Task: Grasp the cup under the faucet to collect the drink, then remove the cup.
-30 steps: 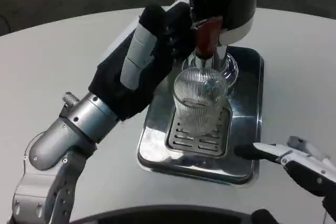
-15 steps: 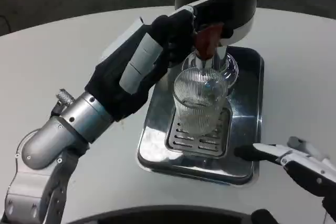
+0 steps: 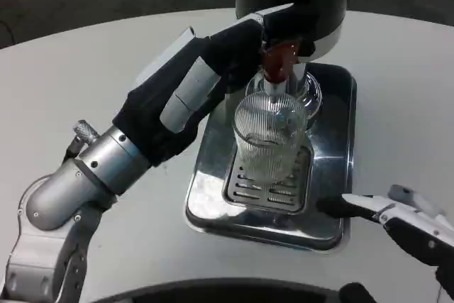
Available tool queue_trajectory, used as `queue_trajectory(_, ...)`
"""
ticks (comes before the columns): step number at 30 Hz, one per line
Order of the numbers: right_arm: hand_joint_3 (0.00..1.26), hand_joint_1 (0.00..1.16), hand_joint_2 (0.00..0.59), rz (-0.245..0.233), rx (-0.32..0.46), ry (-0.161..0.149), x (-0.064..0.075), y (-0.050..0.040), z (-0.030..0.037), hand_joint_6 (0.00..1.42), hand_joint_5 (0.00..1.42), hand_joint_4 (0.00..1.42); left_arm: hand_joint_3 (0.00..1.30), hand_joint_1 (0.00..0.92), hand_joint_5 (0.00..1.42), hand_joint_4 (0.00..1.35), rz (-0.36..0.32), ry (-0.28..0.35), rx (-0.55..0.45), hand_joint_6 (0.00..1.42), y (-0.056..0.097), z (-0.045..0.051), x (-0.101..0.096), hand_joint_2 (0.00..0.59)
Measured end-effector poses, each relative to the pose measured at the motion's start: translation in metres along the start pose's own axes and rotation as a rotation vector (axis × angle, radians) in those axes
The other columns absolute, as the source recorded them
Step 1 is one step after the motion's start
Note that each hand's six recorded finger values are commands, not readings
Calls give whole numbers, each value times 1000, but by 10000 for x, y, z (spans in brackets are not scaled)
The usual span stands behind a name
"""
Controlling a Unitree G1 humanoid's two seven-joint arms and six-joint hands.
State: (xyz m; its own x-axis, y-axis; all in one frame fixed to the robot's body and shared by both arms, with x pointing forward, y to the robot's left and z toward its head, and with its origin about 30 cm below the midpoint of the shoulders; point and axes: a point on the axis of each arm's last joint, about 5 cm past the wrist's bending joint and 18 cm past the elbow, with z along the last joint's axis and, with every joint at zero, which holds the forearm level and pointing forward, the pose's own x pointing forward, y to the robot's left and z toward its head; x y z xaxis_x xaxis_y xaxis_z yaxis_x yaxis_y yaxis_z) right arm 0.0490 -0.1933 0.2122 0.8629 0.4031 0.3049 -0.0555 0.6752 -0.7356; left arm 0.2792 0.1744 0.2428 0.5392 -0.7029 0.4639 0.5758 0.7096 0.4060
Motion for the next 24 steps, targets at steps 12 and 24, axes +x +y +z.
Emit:
queue_trajectory(12,267,596,466,0,11,-3,4,13,3,16,180,253,243,0,203,111,-55,-6,122,92,48,33,10,68)
queue_trajectory(24,268,594,469,-1,17,3,10,16,-1,17,180,253,246,0,201,110,-65,-10,178,80,71,41,-3,70)
